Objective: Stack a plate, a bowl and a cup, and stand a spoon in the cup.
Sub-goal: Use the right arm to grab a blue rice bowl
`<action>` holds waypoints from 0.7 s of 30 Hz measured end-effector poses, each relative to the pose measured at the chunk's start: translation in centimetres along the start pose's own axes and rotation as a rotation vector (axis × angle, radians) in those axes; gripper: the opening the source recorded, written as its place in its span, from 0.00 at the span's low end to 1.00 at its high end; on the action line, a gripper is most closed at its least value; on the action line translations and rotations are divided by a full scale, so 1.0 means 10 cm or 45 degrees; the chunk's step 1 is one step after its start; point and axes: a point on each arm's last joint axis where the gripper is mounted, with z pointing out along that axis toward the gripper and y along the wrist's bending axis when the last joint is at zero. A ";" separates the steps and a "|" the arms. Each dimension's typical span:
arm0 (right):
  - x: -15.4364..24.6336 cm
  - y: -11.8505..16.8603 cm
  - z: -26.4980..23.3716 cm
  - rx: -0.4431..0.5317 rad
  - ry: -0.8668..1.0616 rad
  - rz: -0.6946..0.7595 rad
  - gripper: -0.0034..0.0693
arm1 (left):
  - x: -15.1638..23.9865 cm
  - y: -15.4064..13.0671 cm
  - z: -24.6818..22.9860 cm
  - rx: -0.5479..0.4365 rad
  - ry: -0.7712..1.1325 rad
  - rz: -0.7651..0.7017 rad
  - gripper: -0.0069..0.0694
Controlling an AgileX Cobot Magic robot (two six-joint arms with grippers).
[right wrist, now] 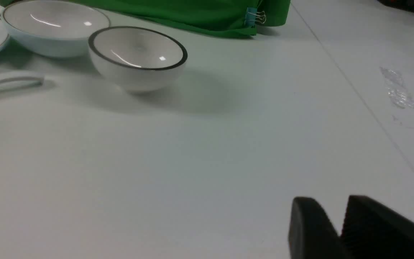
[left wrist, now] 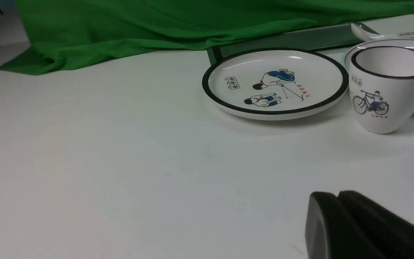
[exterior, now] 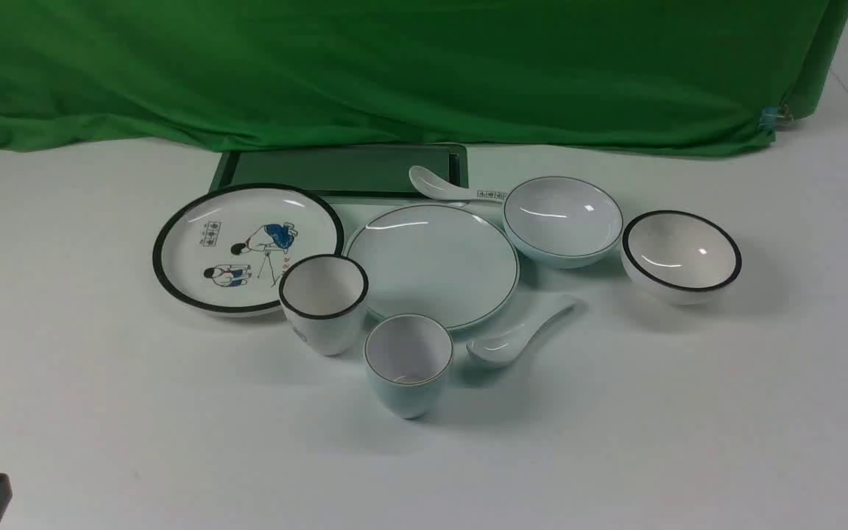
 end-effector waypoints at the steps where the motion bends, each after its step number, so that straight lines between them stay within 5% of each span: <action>1: 0.00 0.00 0.00 0.000 0.000 0.000 0.31 | 0.00 0.00 0.00 0.000 0.000 0.000 0.05; 21: 0.00 0.00 0.00 0.000 0.000 0.000 0.37 | 0.00 0.00 0.00 -0.003 0.000 0.011 0.05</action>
